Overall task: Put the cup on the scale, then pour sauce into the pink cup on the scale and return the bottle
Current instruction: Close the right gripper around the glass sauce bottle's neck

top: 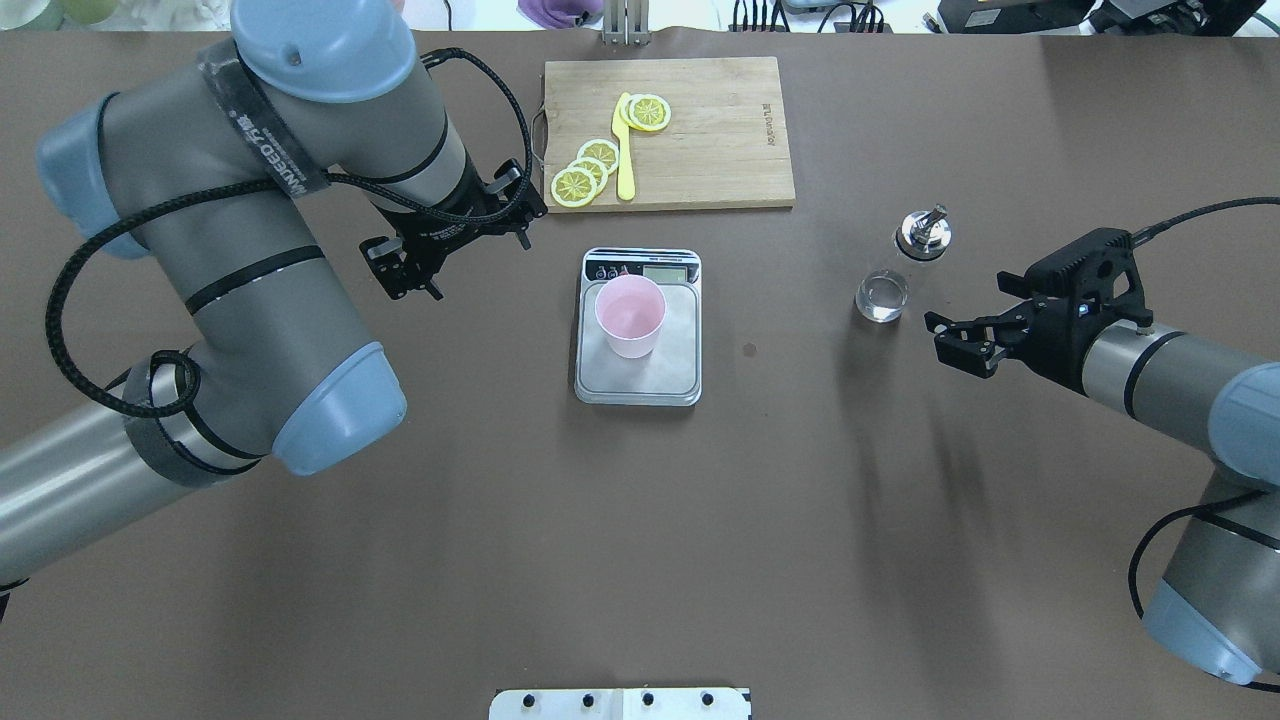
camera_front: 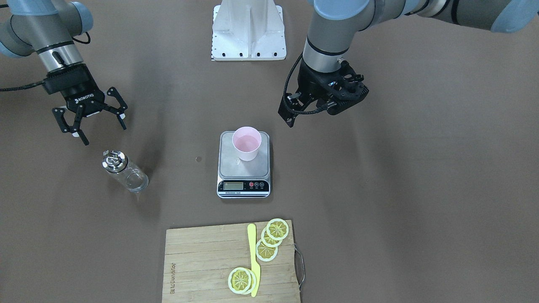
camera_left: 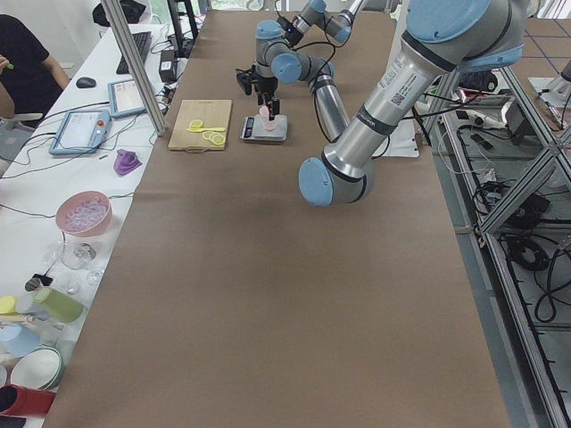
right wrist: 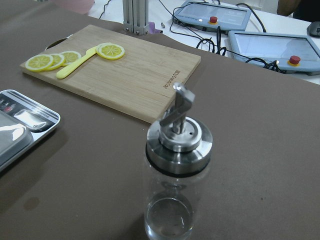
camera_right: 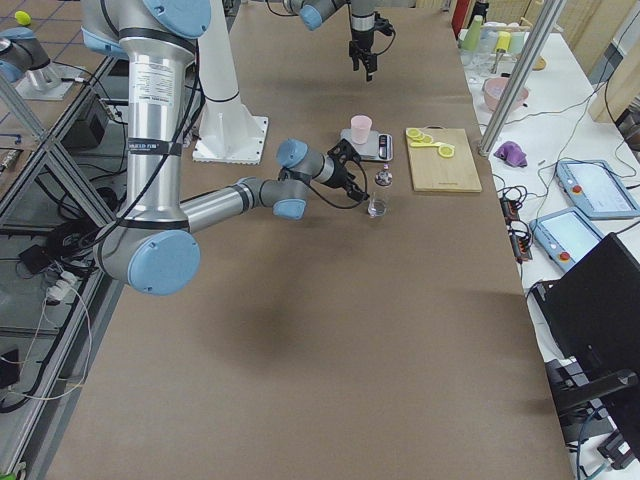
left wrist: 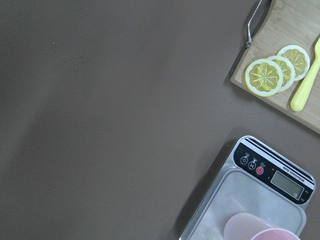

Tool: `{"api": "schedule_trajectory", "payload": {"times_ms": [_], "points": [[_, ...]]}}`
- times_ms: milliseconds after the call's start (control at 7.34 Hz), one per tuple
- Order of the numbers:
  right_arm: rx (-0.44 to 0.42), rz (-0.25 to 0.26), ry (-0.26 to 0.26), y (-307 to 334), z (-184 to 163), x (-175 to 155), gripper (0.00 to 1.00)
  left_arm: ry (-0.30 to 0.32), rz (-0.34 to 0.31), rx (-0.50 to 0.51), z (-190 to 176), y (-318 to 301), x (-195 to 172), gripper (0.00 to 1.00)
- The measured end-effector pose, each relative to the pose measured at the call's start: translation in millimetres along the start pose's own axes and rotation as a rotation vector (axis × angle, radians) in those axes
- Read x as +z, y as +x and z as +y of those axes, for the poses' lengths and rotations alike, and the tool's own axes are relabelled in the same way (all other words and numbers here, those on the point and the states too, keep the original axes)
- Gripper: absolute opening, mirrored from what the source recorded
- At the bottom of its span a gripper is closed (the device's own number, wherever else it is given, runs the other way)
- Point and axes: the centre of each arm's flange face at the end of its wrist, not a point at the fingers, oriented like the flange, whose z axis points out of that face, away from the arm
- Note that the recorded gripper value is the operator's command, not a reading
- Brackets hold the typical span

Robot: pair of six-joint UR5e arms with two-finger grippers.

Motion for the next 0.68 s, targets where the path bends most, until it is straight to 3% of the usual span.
{"api": "schedule_trajectory", "payload": {"times_ms": [272,681], "points": [[0.003,0.007,0.063,-5,14,20,1.00,0.000,-0.001,0.000,0,0,0,0.99],[0.006,0.019,0.106,-21,10,42,1.00,0.000,-0.006,-0.003,-2,0,5,0.99]]}}
